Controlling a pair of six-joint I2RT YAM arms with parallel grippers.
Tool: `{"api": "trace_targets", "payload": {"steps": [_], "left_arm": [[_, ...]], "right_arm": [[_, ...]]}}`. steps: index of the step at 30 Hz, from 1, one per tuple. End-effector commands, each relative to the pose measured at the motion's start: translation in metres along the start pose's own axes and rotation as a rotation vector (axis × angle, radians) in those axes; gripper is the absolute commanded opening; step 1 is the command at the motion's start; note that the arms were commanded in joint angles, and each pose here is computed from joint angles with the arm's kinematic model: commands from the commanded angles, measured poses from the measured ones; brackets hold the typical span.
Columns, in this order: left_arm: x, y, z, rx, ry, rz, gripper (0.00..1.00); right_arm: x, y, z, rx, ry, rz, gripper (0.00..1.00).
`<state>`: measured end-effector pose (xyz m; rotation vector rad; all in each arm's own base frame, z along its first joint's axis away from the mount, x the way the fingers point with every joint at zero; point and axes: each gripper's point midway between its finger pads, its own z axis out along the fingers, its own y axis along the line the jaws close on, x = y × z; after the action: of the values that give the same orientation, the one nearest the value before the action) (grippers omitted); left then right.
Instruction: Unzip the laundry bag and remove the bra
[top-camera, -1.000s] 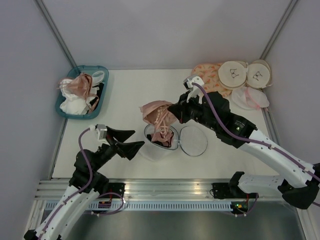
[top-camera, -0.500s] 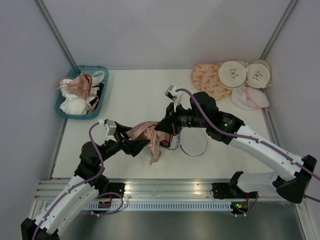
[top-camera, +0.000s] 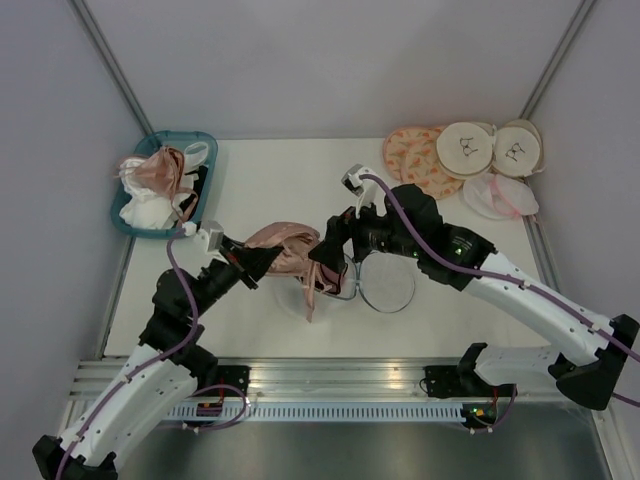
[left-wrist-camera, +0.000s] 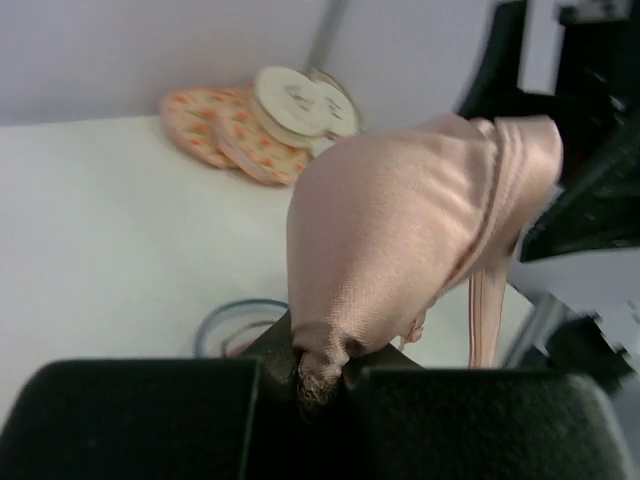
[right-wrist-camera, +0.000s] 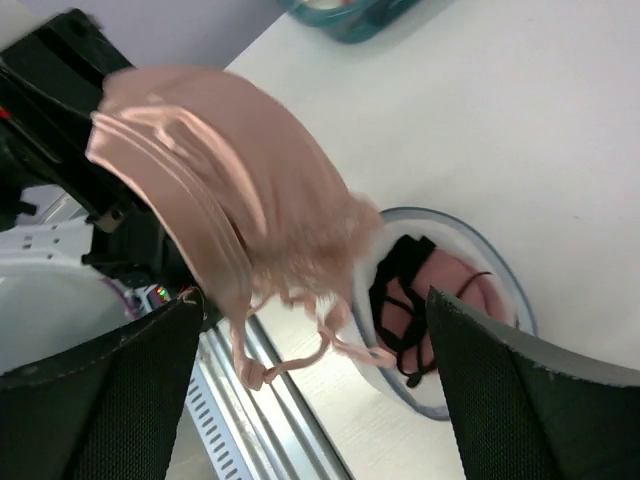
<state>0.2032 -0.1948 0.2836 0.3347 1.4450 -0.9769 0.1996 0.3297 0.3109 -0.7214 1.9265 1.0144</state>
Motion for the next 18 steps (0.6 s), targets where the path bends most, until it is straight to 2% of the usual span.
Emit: {"api": "trace_targets", "payload": {"steps": [1, 6, 10, 11, 13, 14, 15, 16, 18], "left_arm": [[-0.046, 0.050, -0.003, -0.331, -0.122, 0.057, 0.02], [-0.086, 0.098, -0.011, -0.647, -0.210, 0.109, 0.02], [-0.121, 0.127, -0.011, -0.829, -0.287, 0.177, 0.02], [-0.141, 0.135, -0.016, -0.884, -0.328, 0.186, 0.02], [-0.151, 0.166, -0.022, -1.013, -0.340, 0.193, 0.02], [-0.167, 0.171, -0.021, -1.031, -0.373, 0.191, 0.02], [-0.165, 0.186, -0.016, -1.058, -0.351, 0.187, 0.02], [-0.186, 0.200, -0.023, -1.099, -0.395, 0.173, 0.02], [-0.185, 0.225, -0.015, -1.119, -0.353, 0.164, 0.02]], "right_arm": [[-0.048, -0.025, -0.044, 0.224, -0.200, -0.002, 0.98], [-0.049, -0.026, -0.068, 0.253, -0.241, 0.004, 0.98], [-0.042, -0.027, -0.088, 0.266, -0.263, 0.026, 0.98], [-0.036, -0.030, -0.088, 0.276, -0.254, 0.030, 0.98], [-0.032, -0.031, -0.097, 0.287, -0.262, 0.040, 0.98], [-0.025, -0.034, -0.097, 0.292, -0.253, 0.044, 0.98], [-0.022, -0.034, -0.098, 0.292, -0.248, 0.046, 0.98], [-0.018, -0.035, -0.101, 0.299, -0.242, 0.051, 0.98], [-0.008, -0.038, -0.100, 0.303, -0.218, 0.056, 0.98]]}}
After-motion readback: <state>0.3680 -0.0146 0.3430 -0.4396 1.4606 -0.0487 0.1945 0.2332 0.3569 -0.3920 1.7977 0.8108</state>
